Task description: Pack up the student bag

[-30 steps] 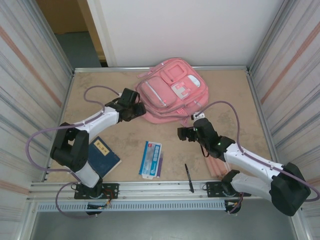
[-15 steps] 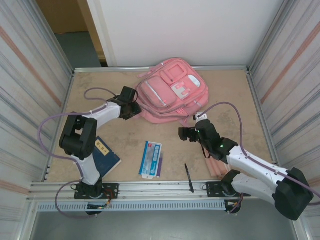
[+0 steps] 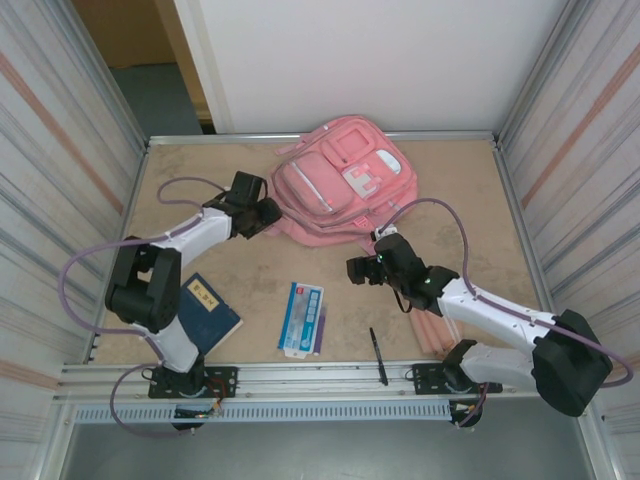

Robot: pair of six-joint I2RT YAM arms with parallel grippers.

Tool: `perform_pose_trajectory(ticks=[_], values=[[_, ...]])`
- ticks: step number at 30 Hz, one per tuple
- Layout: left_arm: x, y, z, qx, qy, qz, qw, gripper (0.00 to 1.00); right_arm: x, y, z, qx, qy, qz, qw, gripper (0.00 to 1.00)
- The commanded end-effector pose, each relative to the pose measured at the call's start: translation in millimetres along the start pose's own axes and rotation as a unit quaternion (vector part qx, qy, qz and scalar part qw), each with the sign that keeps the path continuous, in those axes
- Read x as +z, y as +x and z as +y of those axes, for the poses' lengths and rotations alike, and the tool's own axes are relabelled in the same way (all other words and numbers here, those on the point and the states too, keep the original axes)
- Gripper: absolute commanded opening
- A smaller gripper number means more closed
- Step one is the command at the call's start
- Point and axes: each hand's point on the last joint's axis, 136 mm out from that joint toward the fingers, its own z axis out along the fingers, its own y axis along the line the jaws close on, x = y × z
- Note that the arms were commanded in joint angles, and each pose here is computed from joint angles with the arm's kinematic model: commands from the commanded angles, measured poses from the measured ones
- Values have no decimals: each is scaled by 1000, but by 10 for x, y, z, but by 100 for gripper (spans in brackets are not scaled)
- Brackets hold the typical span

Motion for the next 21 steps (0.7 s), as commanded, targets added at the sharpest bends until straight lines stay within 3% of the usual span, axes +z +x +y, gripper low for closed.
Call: perform_pose_trajectory(ticks=[1,12,21], values=[[0,-86,-44,-18,20,-3,1000,62,-3,-17,43,5,-1,7,1000,95],[522,57,117,-27,-7,24,999,57,22,-34,115,-15,5,10,1000,96],[515,45,160,-17,-15,16,1000,58,67,64,86,-14,18,29,999,96]])
